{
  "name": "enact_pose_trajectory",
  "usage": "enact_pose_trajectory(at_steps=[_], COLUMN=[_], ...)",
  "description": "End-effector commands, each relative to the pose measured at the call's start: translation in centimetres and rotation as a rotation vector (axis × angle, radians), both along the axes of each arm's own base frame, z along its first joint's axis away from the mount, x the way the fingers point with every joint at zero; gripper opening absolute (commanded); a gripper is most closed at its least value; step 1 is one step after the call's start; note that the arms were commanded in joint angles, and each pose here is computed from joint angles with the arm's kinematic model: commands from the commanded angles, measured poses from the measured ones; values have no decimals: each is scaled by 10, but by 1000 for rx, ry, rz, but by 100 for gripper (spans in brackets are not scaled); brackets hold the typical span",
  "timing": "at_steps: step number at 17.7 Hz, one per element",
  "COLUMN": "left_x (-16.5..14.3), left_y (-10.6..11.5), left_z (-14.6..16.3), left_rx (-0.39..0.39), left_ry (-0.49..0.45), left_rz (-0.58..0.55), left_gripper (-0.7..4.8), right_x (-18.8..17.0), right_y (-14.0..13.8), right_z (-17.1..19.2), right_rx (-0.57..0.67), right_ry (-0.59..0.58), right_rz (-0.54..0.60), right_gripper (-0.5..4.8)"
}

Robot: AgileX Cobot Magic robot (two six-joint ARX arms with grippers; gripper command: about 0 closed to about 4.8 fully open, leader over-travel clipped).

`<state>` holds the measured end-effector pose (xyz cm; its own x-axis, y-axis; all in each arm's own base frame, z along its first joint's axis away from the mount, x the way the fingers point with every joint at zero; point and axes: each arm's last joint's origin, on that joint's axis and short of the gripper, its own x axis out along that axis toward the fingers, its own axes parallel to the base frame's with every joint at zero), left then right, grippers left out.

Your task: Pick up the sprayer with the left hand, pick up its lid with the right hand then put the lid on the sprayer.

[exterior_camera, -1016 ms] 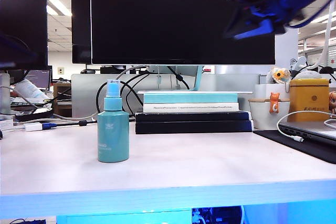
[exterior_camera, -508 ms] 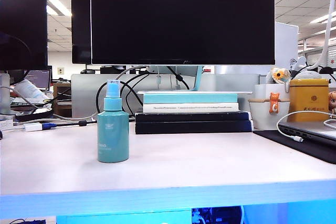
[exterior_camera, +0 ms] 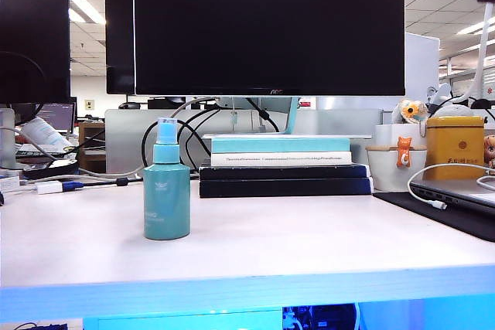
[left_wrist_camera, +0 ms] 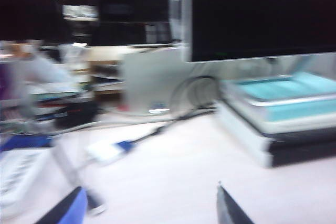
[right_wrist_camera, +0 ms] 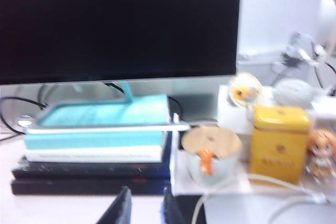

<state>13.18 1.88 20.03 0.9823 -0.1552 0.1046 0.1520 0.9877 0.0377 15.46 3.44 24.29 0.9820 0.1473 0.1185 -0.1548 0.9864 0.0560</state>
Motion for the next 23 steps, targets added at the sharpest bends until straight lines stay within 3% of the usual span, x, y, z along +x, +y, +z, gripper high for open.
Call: enact_pose_trajectory(at_steps=[1,4,10,11,13,18,21,22,23], left_x=[-9,-17,-20,-19,-18,-20,-21,-28,-29], left_y=[0,-1,-3,-13,-21,-40,-44,-43,-42], left_z=[-2,-1,-6,-7,-9,-15,-14,-21,-23], left_rx=[-2,-8,-58,-48,-10,99,115,131,131], left_ry=[40,28,57,67,86,126,110,38,36], left_rz=[88,120,84,16,-9,27,11,-2,-2], left_gripper=[330,298,294,272,271,271,271,250,235], right_x=[-5,-14,-39,-46,-47,-46,-46,-45,-45], right_y=[-2,-5,-16,-17,-18,-17,-15,-15,-15], right_z=[-6,-12,-16,-20,-28,-48,-51,-61,-63], right_rx=[49,42,21,52,51,44,26,14,13], right_ry=[8,30,87,63,70,117,127,145,148], right_rz=[-6,-32,-69,-65,-65,-62,-7,16,16], right_gripper=[80,19,6,-1,-1,-1,-1,-1,-1])
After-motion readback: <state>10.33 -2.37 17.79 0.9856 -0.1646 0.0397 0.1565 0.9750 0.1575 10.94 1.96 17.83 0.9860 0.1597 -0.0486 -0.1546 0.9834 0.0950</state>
